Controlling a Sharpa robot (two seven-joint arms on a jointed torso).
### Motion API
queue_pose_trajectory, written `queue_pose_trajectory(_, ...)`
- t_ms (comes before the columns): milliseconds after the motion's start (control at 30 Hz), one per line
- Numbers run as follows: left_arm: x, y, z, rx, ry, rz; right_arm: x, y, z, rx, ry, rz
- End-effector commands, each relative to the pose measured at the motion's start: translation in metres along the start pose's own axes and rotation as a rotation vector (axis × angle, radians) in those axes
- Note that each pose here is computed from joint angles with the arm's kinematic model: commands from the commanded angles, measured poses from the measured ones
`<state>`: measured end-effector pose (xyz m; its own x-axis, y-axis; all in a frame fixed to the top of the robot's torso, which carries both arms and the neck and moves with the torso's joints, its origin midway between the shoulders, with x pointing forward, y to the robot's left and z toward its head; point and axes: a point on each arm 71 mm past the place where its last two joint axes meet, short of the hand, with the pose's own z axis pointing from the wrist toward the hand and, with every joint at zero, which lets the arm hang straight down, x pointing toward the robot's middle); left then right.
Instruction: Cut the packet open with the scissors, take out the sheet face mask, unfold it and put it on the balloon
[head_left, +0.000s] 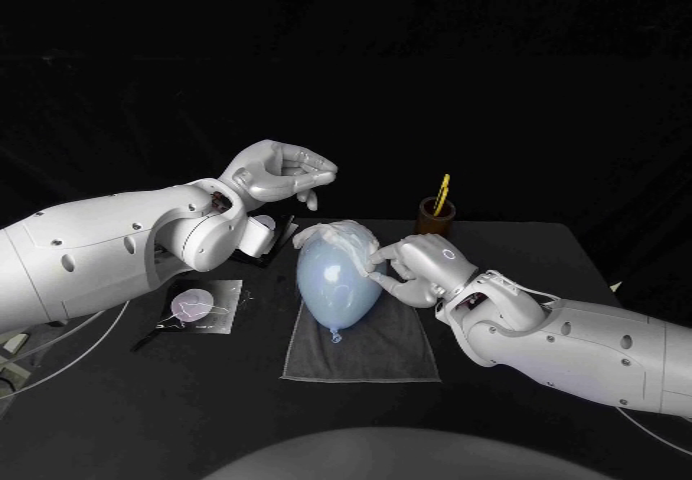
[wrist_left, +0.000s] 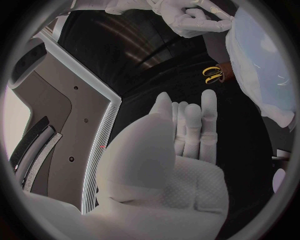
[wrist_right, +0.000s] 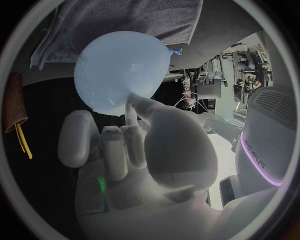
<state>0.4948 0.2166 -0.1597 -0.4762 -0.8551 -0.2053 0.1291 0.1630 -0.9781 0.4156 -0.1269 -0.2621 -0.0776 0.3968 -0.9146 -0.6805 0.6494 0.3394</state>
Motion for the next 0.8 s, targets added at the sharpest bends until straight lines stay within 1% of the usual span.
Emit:
queue_pose_trajectory(33, 0.0028, -0.0017, 0.0003, 0.013, 0.022, -0.001, -0.003, 0.001, 0.002, 0.006, -0.060, -0.018)
queue_pose_trajectory(133, 0.0030, -0.0017, 0.0003, 0.013, 0.024, -0.003, -0.004, 0.002, 0.003, 0.005, -0.069, -0.020)
queue_pose_trajectory(267, 0.0037, -0.0005, 0.0005, -0.002, 0.035, -0.045, -0.005, -0.001, 0.004, 0.010, -0.078, -0.025)
queue_pose_trajectory(333, 0.0038, -0.0003, 0.0007, -0.004, 0.040, -0.049, -0.007, -0.002, 0.005, 0.012, -0.083, -0.028)
queue_pose_trajectory(533, 0.0050, -0.0006, 0.0007, -0.002, 0.053, -0.053, -0.013, -0.003, 0.005, 0.008, -0.108, -0.034)
queue_pose_trajectory(800, 0.0048, -0.0009, 0.0005, 0.003, 0.054, -0.051, -0.024, 0.001, 0.006, -0.001, -0.142, -0.045)
